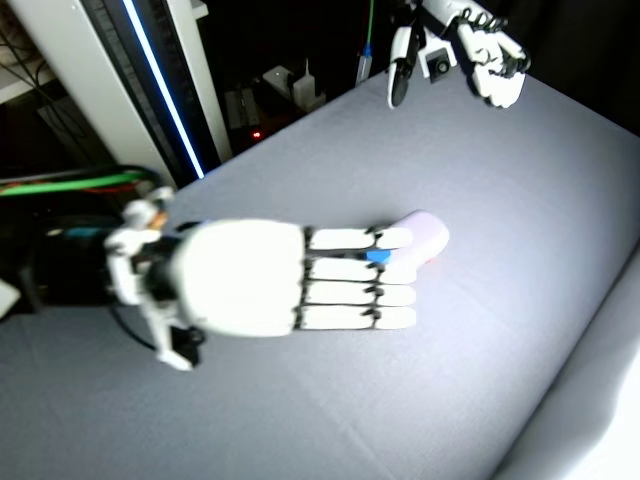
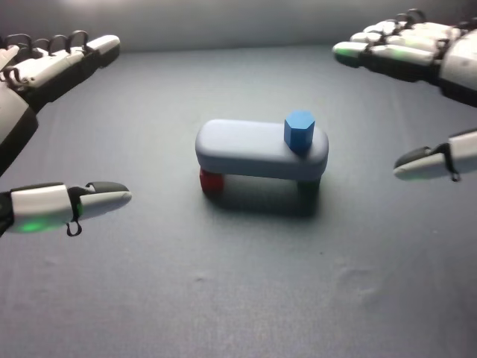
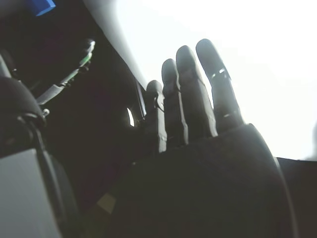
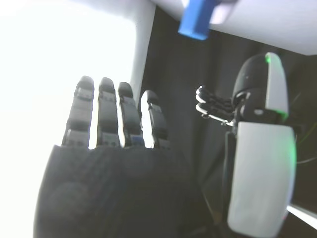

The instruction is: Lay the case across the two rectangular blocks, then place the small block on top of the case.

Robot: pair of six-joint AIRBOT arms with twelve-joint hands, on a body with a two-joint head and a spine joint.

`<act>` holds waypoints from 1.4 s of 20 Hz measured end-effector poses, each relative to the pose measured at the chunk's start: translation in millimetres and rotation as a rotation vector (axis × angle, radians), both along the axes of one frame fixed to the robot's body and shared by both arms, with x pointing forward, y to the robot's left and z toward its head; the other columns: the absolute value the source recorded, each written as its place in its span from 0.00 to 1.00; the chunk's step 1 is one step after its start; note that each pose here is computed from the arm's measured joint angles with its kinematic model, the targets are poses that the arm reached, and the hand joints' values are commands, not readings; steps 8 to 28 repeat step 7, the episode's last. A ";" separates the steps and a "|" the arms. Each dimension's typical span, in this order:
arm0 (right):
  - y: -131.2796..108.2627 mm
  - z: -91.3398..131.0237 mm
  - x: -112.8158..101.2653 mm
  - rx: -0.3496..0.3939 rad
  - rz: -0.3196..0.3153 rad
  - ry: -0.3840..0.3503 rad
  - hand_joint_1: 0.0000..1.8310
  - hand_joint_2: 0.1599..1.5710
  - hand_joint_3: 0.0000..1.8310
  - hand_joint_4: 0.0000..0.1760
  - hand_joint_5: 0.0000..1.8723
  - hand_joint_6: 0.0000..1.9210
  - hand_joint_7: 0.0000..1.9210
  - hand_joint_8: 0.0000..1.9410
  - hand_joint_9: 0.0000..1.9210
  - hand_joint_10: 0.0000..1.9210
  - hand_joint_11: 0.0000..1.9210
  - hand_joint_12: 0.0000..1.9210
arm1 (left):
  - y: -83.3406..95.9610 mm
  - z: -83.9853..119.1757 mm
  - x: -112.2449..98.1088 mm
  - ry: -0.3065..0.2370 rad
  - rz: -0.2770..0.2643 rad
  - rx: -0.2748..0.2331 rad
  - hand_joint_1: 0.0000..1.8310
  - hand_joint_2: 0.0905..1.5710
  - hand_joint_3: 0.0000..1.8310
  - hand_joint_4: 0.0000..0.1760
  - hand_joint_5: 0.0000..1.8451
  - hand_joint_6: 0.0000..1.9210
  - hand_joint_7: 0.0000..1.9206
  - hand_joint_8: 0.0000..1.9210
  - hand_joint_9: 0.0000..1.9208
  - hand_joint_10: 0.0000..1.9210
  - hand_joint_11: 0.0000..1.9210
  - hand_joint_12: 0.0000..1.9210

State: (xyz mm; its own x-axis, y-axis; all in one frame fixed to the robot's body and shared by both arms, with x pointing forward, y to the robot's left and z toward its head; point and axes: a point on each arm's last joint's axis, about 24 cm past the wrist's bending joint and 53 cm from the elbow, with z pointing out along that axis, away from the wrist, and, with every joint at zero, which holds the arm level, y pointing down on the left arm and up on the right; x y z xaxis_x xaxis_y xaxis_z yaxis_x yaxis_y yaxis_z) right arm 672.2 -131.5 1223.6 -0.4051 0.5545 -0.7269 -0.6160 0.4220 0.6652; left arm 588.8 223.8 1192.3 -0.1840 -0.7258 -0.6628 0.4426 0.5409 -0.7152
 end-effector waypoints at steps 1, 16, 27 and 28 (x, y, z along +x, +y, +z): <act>-7.3 3.6 -9.8 0.037 -0.006 -0.015 0.47 0.65 0.02 0.44 0.02 0.00 0.00 0.00 0.00 0.00 0.00 0.00 | 1.0 2.4 -1.2 -0.008 0.001 -0.006 0.42 0.53 0.00 0.56 0.10 0.00 0.10 0.00 0.13 0.00 0.00 0.60; -43.1 -21.6 -56.3 0.198 -0.050 0.047 0.30 0.78 0.01 0.19 0.04 0.00 0.00 0.00 0.00 0.00 0.00 0.00 | 10.9 13.9 -7.6 -0.053 0.015 -0.039 0.20 0.62 0.01 0.00 0.06 0.00 0.03 0.00 0.07 0.00 0.00 0.58; -43.1 -21.6 -56.3 0.198 -0.050 0.047 0.30 0.78 0.01 0.19 0.04 0.00 0.00 0.00 0.00 0.00 0.00 0.00 | 10.9 13.9 -7.6 -0.053 0.015 -0.039 0.20 0.62 0.01 0.00 0.06 0.00 0.03 0.00 0.07 0.00 0.00 0.58; -43.1 -21.6 -56.3 0.198 -0.050 0.047 0.30 0.78 0.01 0.19 0.04 0.00 0.00 0.00 0.00 0.00 0.00 0.00 | 10.9 13.9 -7.6 -0.053 0.015 -0.039 0.20 0.62 0.01 0.00 0.06 0.00 0.03 0.00 0.07 0.00 0.00 0.58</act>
